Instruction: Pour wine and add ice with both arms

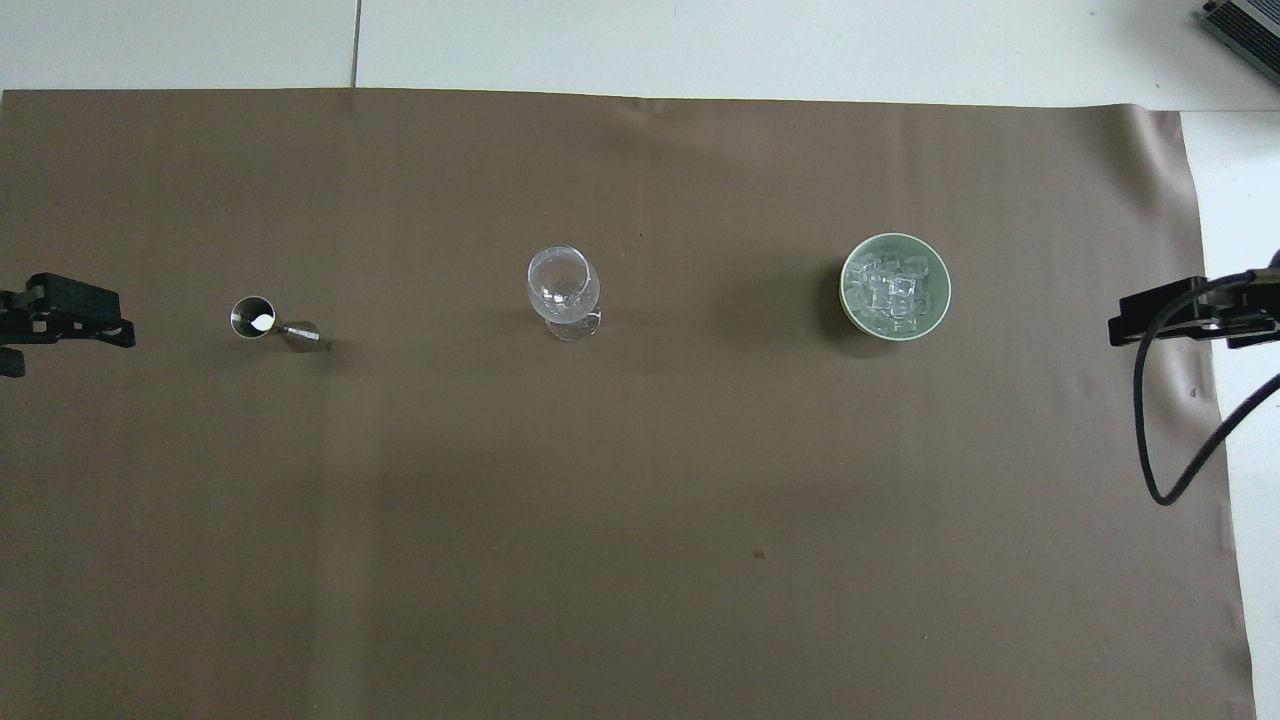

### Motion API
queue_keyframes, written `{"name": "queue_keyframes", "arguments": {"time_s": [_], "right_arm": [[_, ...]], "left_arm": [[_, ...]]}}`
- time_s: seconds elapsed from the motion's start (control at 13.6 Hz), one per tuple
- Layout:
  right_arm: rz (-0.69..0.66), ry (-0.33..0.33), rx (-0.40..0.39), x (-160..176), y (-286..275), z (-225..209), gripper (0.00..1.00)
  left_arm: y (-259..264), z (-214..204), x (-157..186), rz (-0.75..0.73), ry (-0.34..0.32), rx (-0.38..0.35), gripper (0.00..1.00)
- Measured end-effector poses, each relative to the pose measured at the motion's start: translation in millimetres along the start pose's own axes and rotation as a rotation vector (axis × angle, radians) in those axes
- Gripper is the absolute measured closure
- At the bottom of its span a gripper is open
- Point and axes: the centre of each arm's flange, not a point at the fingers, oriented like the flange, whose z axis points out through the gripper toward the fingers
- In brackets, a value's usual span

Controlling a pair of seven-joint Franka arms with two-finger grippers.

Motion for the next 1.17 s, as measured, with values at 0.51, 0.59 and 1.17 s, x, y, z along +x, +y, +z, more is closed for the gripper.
{"name": "queue_keyframes", "arguments": {"time_s": [0.51,0.59,1.17], "right_arm": [[0.000,0.000,0.000,0.0,0.0,0.0,0.00],[0.000,0.000,0.000,0.0,0.0,0.0,0.00],[0.000,0.000,0.000,0.0,0.0,0.0,0.00]], "left_arm": [[-22.1,23.3,1.7,-0.304,-0.063,-0.038,0.00],[-25.0,27.0,1.7,-0.353,-0.074,-0.043,0.00],[-94.1,56.3,3.0,-0.596,-0.179,-0.185,0.00]]}}
